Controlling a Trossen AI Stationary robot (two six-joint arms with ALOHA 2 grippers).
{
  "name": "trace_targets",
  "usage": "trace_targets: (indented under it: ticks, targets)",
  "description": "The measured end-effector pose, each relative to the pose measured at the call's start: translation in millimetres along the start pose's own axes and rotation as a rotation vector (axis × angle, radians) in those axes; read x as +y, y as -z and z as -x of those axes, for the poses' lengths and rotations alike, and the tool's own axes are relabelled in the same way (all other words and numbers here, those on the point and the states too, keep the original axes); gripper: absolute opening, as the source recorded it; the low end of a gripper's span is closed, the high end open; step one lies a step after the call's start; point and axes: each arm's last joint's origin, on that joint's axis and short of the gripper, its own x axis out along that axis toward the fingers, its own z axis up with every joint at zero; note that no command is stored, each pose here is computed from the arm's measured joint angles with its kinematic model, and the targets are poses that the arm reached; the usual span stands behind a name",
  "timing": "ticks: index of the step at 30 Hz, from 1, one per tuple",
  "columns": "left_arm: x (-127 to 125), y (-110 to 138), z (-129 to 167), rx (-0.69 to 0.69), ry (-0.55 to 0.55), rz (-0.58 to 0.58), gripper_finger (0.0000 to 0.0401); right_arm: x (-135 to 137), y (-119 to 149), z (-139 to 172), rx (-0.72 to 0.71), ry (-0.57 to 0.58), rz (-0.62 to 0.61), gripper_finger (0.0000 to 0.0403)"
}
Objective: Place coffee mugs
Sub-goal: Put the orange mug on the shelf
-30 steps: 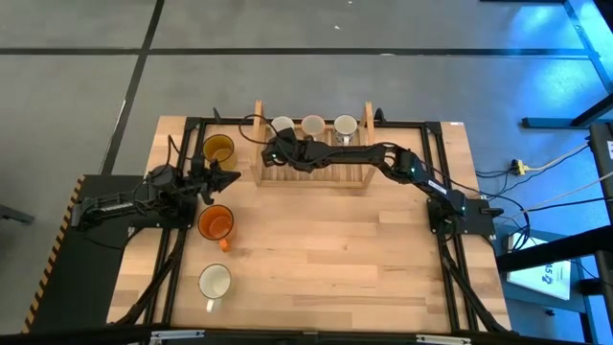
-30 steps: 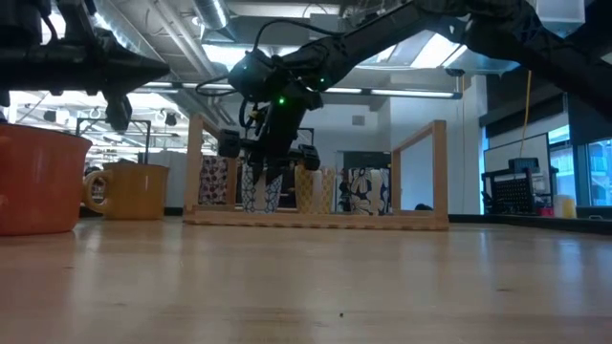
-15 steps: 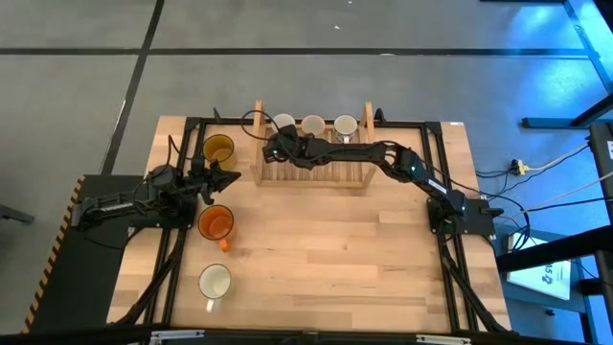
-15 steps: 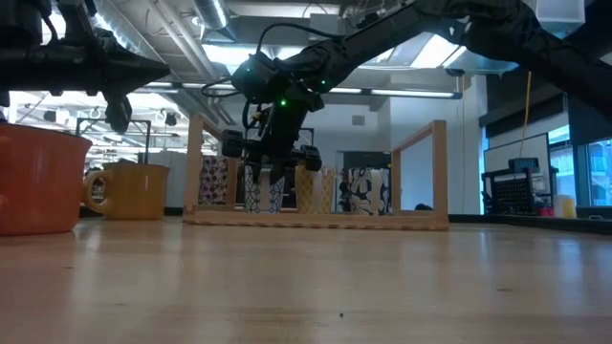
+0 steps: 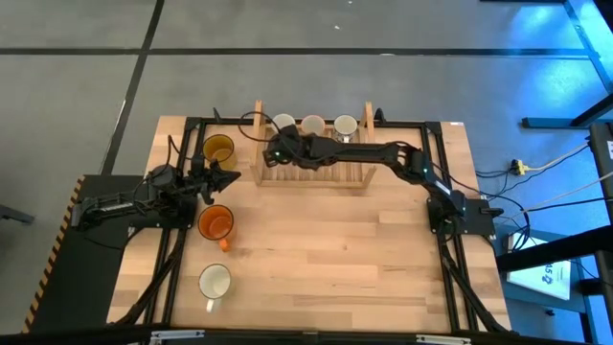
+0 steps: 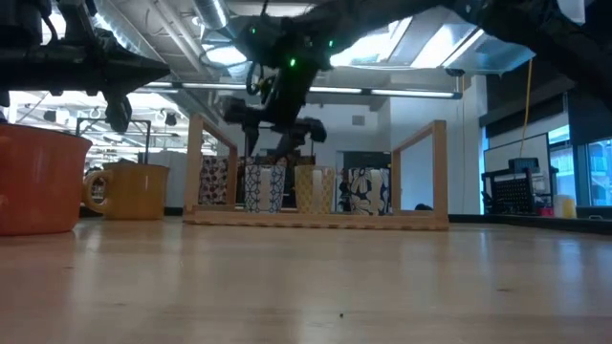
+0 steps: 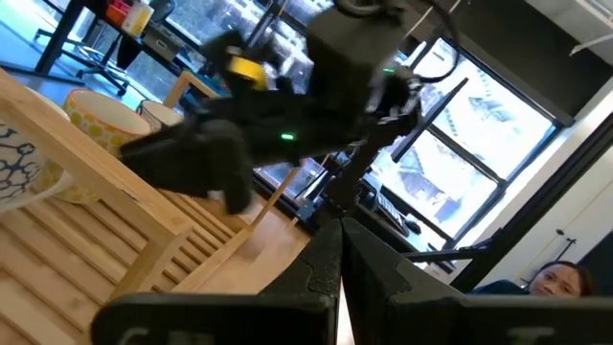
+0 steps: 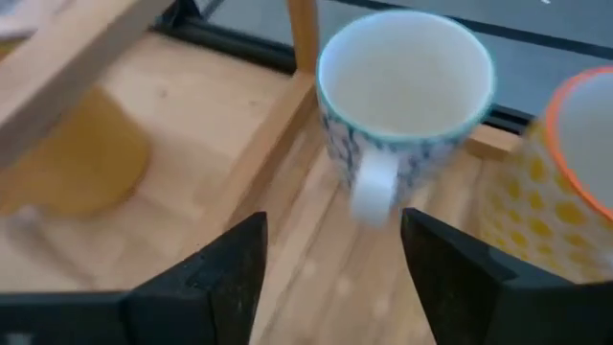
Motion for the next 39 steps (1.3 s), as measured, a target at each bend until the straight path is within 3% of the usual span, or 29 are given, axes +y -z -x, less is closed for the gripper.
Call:
trace_targets:
  ticks: [5,11,15,18,23,27,30,39]
  targets:
    - [0.2,-0.2,0.0,-0.007,-0.008,0.0,0.0004,9.0,-5.7,56.7,0.025,-0.057,0.055,0.0229]
    - [-1.0,0.7,0.0,0.025,0.035,-0.063,0.0013,31.6,6.3,135.7,0.035,-0.231,0.227,0.0229]
    - [-1.5,4.1,0.3,0.095,0.091,-0.077,0.0053,53.4,36.0,174.4,0.087,-0.382,0.327,0.0229]
    - [0.1,10.9,0.5,0.23,0.123,-0.065,0.0091,68.4,64.3,198.3,0.127,-0.457,0.358,0.0229]
    - [-16.6,-0.4,1.2,0.387,0.288,-0.132,0.0133,82.4,107.7,232.2,0.142,-0.459,0.303,0.0229]
    - [-32.6,-17.9,-0.8,0.488,0.256,-0.186,0.0136,81.3,133.5,257.3,0.083,-0.38,0.273,0.0229]
    - [-41.7,-27.6,-3.4,0.612,0.161,-0.228,0.0136,79.1,148.4,271.0,0.049,-0.344,0.271,0.0229]
    - [-73.8,-50.1,-23.6,0.971,-0.104,-0.235,0.0135,76.9,214.2,259.9,0.115,-0.403,0.27,0.0229]
